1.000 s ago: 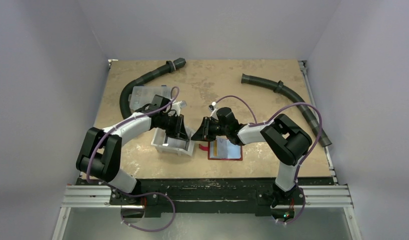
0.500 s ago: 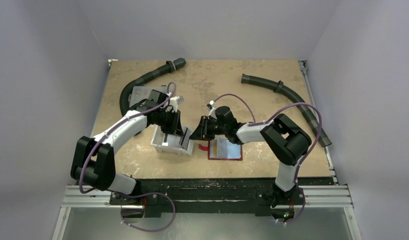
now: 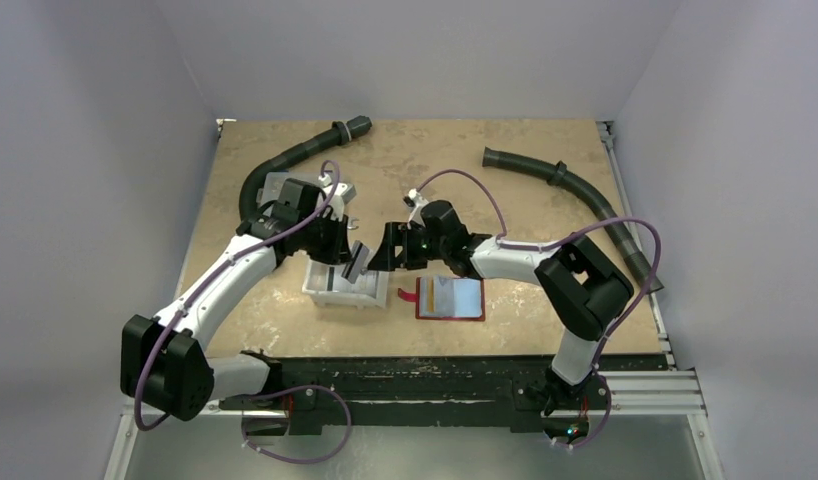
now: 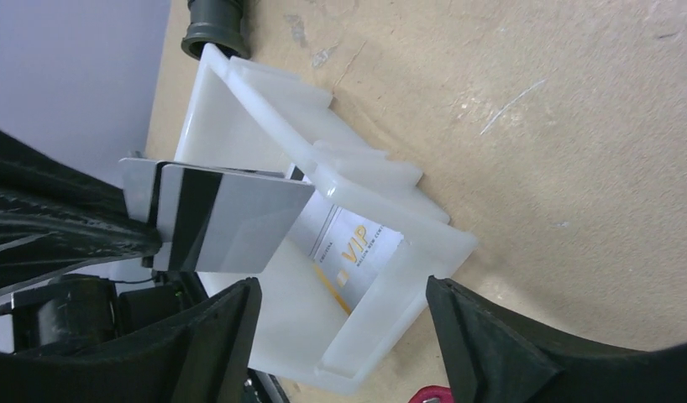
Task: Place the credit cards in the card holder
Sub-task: Pick up the credit card from the storage box.
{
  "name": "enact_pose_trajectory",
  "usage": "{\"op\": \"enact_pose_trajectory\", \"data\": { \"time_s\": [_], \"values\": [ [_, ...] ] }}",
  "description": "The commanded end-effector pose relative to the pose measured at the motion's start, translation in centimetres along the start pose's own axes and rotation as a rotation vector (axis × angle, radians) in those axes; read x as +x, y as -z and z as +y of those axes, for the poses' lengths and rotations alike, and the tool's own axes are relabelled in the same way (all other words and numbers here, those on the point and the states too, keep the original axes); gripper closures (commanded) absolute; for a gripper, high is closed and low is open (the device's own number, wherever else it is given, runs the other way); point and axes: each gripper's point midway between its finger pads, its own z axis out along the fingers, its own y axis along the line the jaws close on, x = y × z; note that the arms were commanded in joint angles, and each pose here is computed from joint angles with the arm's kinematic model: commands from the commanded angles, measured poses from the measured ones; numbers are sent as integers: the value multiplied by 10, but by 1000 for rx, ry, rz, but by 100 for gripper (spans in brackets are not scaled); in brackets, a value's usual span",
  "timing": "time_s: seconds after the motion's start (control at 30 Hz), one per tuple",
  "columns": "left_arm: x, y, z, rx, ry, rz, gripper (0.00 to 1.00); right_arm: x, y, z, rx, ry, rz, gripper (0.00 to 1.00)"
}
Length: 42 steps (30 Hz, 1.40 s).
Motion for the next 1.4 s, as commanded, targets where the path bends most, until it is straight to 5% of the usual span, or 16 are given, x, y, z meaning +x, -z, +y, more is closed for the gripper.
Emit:
{"op": "enact_pose_trajectory", "data": {
  "time_s": [0.0,0.2,0.8,1.37],
  "values": [
    [-11,9,-1,-16,-54,-52,100,-27,3,23,9,41,-68,14],
    [-9,12,-3,-7,-63,-37,100,-50,5,36,30,20,-148,11],
    [-7,14,-12,48,-86,-13,100,-45,-13,56,47,74,-111,11],
    [1,12,-18,85,-61,19,100,-49,20,67,-17,44,-185,8]
  ]
}}
